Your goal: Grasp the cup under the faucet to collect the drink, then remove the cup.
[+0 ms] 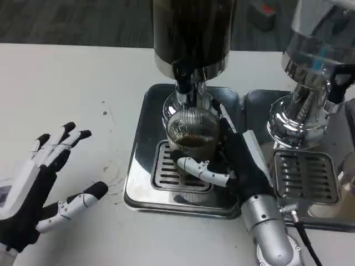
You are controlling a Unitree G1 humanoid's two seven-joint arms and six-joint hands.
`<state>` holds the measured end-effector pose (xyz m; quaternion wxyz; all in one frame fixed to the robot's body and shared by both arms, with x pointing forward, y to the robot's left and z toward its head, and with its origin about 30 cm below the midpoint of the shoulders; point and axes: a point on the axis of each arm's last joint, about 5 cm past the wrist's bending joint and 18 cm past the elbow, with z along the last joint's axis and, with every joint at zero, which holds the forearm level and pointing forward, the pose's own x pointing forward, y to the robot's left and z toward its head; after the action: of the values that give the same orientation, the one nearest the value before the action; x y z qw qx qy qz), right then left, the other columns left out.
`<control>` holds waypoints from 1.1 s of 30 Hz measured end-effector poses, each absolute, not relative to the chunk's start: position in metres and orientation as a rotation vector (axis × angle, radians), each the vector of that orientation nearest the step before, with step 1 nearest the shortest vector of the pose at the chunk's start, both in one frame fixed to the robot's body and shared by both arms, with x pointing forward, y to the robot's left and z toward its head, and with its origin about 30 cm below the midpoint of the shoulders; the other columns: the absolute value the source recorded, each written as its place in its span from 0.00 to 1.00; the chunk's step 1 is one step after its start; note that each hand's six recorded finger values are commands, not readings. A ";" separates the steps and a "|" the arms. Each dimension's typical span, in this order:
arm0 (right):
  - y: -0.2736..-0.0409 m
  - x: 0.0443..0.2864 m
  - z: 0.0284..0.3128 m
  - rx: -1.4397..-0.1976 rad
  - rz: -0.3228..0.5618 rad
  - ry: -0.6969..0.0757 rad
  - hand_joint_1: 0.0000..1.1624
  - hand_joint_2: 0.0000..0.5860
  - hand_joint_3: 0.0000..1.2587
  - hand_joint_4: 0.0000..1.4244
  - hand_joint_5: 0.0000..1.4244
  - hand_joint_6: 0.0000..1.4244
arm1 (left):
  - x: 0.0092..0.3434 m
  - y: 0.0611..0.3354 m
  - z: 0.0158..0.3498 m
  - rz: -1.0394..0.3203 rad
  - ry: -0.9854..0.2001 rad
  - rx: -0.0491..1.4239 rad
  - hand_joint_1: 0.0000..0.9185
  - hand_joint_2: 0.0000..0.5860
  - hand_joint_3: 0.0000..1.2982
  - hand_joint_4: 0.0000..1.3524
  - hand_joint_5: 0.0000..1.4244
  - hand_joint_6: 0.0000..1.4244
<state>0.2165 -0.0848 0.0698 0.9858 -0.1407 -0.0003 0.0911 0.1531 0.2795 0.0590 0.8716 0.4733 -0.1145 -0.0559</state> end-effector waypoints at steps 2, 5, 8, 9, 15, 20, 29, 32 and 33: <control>-0.084 0.216 0.070 -0.279 0.180 0.000 0.79 0.34 0.16 0.17 0.19 0.27 | 0.153 0.280 0.059 -0.116 -0.239 0.989 0.00 0.27 0.13 0.00 0.07 0.00; -0.083 0.216 0.070 -0.274 0.174 -0.001 0.80 0.34 0.20 0.20 0.22 0.30 | 0.153 0.280 0.059 -0.117 -0.238 0.989 0.00 0.27 0.13 0.00 0.07 0.00; -0.082 0.216 0.070 -0.269 0.161 -0.001 0.82 0.36 0.25 0.23 0.25 0.33 | 0.152 0.280 0.059 -0.117 -0.237 0.989 0.00 0.27 0.13 0.00 0.07 0.00; -0.081 0.216 0.070 -0.267 0.155 -0.002 0.82 0.36 0.26 0.24 0.25 0.35 | 0.152 0.280 0.059 -0.116 -0.236 0.989 0.00 0.27 0.13 0.00 0.07 0.00; -0.082 0.216 0.070 -0.263 0.122 -0.002 0.84 0.38 0.30 0.28 0.29 0.39 | 0.152 0.280 0.059 -0.114 -0.234 0.988 0.00 0.25 0.13 0.00 0.06 0.00; -0.083 0.216 0.069 -0.259 0.104 -0.002 0.85 0.39 0.34 0.31 0.32 0.40 | 0.152 0.280 0.059 -0.114 -0.234 0.989 0.00 0.26 0.13 0.00 0.05 0.00; -0.084 0.216 0.069 -0.254 0.070 -0.005 0.87 0.40 0.38 0.36 0.37 0.43 | 0.152 0.279 0.058 -0.117 -0.223 0.995 0.00 0.26 0.12 0.00 0.04 0.00; -0.084 0.216 0.069 -0.253 0.063 -0.007 0.86 0.39 0.40 0.37 0.38 0.43 | 0.153 0.277 0.057 -0.131 -0.223 0.993 0.00 0.26 0.12 0.00 0.04 0.00; -0.084 0.216 0.069 -0.253 0.061 -0.008 0.86 0.38 0.40 0.37 0.38 0.43 | 0.153 0.276 0.056 -0.135 -0.224 0.992 0.00 0.26 0.12 0.00 0.04 0.00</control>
<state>0.2158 -0.0840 0.0690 0.9915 -0.1263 -0.0040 0.0303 0.1532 0.2762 0.0564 0.8713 0.4745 -0.1070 -0.0646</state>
